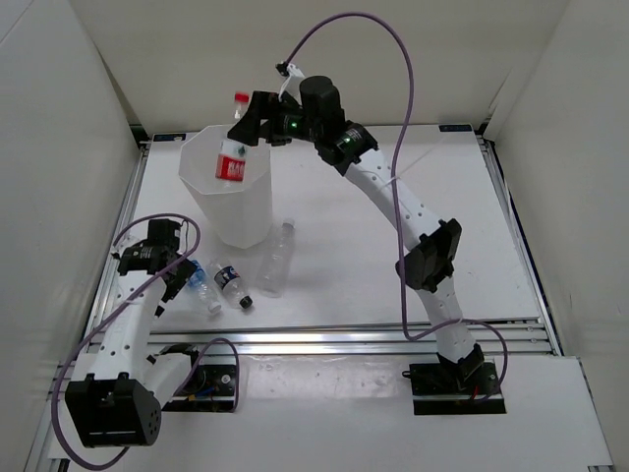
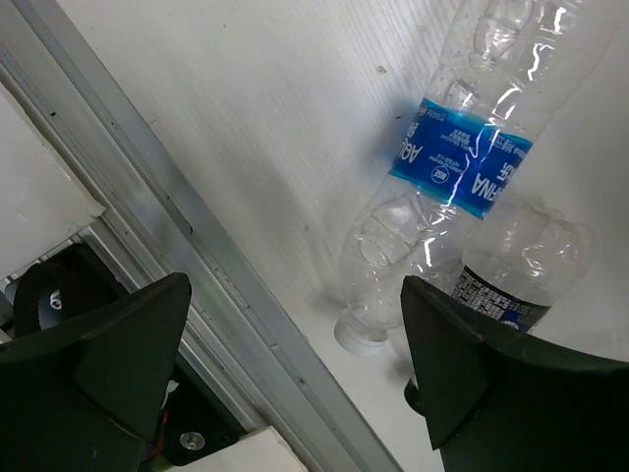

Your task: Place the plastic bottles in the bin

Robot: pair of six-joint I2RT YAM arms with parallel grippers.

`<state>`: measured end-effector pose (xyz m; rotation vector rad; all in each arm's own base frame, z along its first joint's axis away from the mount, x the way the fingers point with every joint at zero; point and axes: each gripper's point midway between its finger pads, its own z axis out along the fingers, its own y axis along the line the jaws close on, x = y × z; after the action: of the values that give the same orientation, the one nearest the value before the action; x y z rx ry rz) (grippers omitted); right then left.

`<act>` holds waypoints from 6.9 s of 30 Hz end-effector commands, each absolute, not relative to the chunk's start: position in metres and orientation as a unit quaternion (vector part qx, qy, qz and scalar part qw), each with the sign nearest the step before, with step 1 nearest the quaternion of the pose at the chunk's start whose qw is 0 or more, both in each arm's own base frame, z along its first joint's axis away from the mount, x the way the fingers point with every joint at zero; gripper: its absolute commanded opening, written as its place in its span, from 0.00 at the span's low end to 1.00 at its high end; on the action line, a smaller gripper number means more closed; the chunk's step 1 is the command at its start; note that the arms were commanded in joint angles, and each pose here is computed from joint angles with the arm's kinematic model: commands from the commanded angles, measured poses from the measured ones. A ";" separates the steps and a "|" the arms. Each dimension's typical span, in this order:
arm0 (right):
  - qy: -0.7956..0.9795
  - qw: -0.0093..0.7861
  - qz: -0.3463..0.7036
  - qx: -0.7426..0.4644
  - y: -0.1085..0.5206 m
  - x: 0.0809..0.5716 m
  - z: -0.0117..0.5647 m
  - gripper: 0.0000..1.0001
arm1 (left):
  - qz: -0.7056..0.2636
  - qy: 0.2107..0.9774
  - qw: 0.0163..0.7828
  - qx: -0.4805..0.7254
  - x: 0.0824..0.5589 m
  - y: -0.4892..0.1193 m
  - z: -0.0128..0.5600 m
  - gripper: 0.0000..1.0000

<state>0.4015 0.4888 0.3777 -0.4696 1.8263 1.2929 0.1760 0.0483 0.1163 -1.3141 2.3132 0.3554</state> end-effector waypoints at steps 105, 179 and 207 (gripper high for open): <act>0.937 0.078 0.309 0.141 0.342 0.342 0.149 0.99 | 0.071 0.818 0.224 -0.526 0.167 0.033 0.079 0.99; 0.842 0.083 0.533 -0.013 0.367 0.350 0.197 0.05 | 0.036 0.824 0.219 -0.521 0.170 0.017 0.104 0.99; 0.604 0.557 0.554 -0.137 0.480 0.423 0.480 0.36 | -0.128 0.848 0.087 -0.507 0.147 -0.056 0.167 0.99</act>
<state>0.4138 0.4969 0.4146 -0.3371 1.6823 1.3838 0.1659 -0.0523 0.1645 -1.4957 2.4515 -0.3892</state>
